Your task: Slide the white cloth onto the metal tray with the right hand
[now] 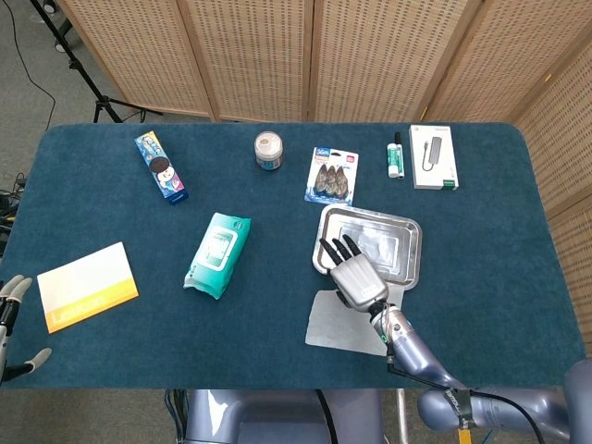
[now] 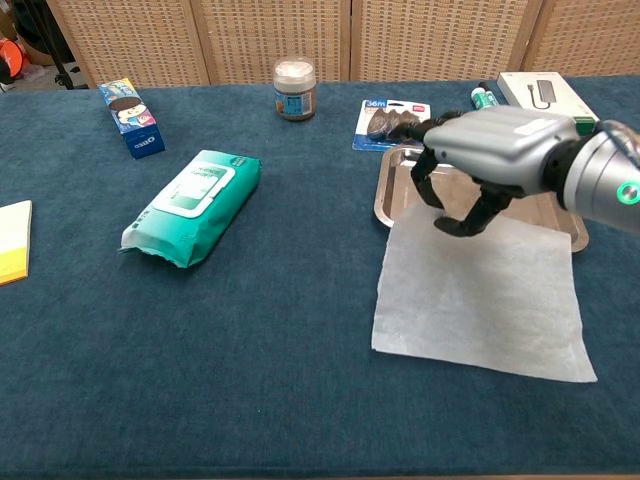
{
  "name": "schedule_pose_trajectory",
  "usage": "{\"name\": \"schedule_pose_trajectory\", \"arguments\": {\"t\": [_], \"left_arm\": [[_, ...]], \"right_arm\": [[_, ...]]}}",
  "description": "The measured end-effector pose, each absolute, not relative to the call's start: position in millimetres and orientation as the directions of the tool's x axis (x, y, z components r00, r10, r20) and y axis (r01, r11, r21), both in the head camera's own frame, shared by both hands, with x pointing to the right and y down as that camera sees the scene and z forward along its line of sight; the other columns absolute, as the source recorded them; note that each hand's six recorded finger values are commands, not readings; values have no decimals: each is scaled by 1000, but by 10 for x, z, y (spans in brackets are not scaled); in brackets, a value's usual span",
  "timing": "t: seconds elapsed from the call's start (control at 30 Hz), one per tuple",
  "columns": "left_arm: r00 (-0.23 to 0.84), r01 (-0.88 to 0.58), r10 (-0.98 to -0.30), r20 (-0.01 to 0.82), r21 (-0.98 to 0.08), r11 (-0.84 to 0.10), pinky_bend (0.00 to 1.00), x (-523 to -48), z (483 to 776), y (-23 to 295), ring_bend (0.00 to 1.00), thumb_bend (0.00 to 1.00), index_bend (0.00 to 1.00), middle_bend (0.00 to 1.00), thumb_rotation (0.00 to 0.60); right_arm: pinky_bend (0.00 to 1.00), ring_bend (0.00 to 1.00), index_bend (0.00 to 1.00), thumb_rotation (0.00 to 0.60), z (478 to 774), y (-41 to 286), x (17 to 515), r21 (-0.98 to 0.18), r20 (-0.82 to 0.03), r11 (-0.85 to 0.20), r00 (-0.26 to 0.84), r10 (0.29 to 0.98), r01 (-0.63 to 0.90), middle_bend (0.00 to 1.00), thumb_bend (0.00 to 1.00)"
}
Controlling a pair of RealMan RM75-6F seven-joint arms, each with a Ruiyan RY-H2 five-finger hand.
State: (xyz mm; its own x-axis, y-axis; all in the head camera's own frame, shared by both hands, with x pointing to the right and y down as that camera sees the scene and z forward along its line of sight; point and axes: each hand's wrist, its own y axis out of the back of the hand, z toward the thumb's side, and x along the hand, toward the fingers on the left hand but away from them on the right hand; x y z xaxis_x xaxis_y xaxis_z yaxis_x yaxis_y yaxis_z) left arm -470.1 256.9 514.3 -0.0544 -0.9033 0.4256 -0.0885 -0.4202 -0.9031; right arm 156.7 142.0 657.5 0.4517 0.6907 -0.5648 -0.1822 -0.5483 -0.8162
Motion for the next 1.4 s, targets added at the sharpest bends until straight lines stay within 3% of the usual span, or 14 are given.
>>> {"name": "schedule_pose_trajectory", "arguments": {"t": [0.2,0.4,0.93,1.4], "left_arm": [[-54,-88,-898,436,-898,-431,0,-4702,5177,2552,0,0,0,0,600],[-64,-82,-894,443,-895,-438,0,-4711,5212,2529,0,0,0,0,600],[-144,-79,-874,464,-886,-458,0,-4855,5342,2419,0,0,0,0,600],[-139,-77,-870,473,-881,-467,0,-4824,5392,2406,0,0,0,0,600]], "right_arm": [[0,0,637,600,6208,1137,1621,-871,-483,-466,453,749,-158,0,569],[0,0,643,600,6182,761,1567,-891,-454,-395,412,790,-223,0,569],[0,0,643,600,6797,171,1451,-838,-528,-463,219,820,-289,0,569],[0,0,643,600,7264,22,1315,-809,-564,-479,220,796,-341,0,569]]}}
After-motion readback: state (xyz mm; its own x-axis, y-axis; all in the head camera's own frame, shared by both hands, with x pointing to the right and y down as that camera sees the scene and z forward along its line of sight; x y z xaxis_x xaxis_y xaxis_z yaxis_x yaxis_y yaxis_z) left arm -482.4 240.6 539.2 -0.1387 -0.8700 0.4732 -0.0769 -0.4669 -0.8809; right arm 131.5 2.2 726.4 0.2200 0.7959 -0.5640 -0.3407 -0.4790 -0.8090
